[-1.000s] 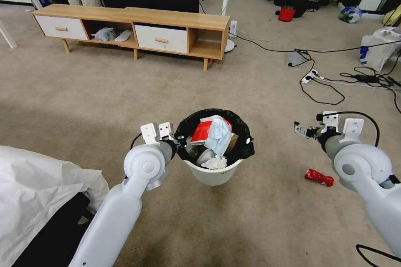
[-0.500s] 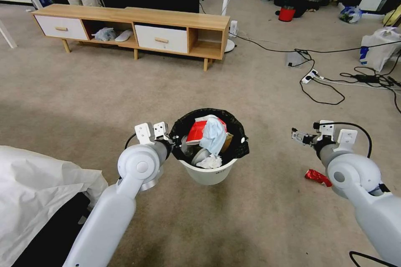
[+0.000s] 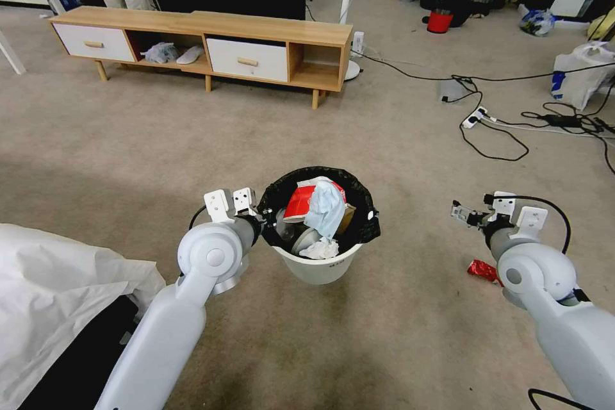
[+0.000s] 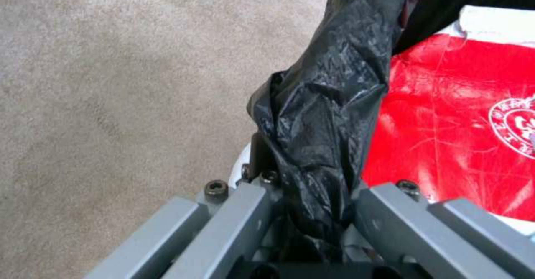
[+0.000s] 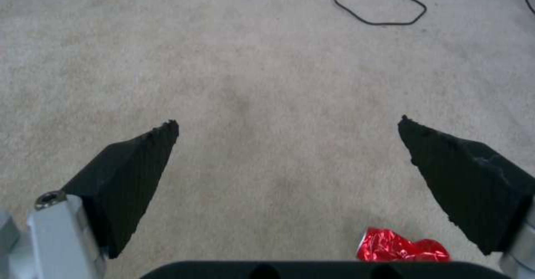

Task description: Pick up the trash bin and place the garbage on the floor into it.

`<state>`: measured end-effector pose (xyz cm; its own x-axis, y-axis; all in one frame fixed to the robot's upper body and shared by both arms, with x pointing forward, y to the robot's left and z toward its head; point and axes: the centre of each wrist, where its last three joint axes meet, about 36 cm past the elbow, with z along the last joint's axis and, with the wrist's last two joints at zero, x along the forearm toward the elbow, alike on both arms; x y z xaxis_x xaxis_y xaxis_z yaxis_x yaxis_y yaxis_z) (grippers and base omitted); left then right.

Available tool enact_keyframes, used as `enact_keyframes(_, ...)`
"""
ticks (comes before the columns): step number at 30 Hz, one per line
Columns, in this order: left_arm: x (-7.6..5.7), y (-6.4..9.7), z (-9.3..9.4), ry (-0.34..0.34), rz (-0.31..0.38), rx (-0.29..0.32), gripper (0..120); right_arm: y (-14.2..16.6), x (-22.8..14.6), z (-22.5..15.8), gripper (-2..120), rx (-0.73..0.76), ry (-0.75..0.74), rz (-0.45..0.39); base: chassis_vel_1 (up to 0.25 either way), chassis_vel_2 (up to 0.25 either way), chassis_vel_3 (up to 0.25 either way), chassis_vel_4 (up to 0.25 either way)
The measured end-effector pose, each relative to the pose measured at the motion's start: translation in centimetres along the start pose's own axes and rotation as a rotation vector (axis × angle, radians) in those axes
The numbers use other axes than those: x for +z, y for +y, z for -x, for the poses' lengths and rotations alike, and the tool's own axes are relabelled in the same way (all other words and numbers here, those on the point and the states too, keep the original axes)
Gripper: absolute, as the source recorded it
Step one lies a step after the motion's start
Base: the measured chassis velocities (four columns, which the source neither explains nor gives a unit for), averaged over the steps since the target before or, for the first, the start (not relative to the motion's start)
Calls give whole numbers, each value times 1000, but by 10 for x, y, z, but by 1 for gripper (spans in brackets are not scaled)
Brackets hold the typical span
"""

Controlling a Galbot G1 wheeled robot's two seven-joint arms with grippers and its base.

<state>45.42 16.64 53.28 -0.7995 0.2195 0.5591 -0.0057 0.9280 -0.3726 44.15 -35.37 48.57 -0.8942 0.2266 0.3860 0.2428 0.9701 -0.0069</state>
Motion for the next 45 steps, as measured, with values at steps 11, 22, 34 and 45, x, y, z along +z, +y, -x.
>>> enact_keyframes(11,1,-1,-1,-1,0,0,2,-3,11,2,100,-2,-71,-58,-55,59,60,-61)
enact_keyframes(22,1,-3,0,-1,-1,2,2,-3,13,2,100,-23,-77,-70,-13,21,13,-15)
enact_keyframes(34,2,-4,1,1,-2,0,2,-2,17,2,100,-39,-81,-68,0,0,0,0)
enact_keyframes(45,2,-3,1,-2,-1,-2,2,3,17,4,100,-46,-75,-28,-10,7,11,-9)
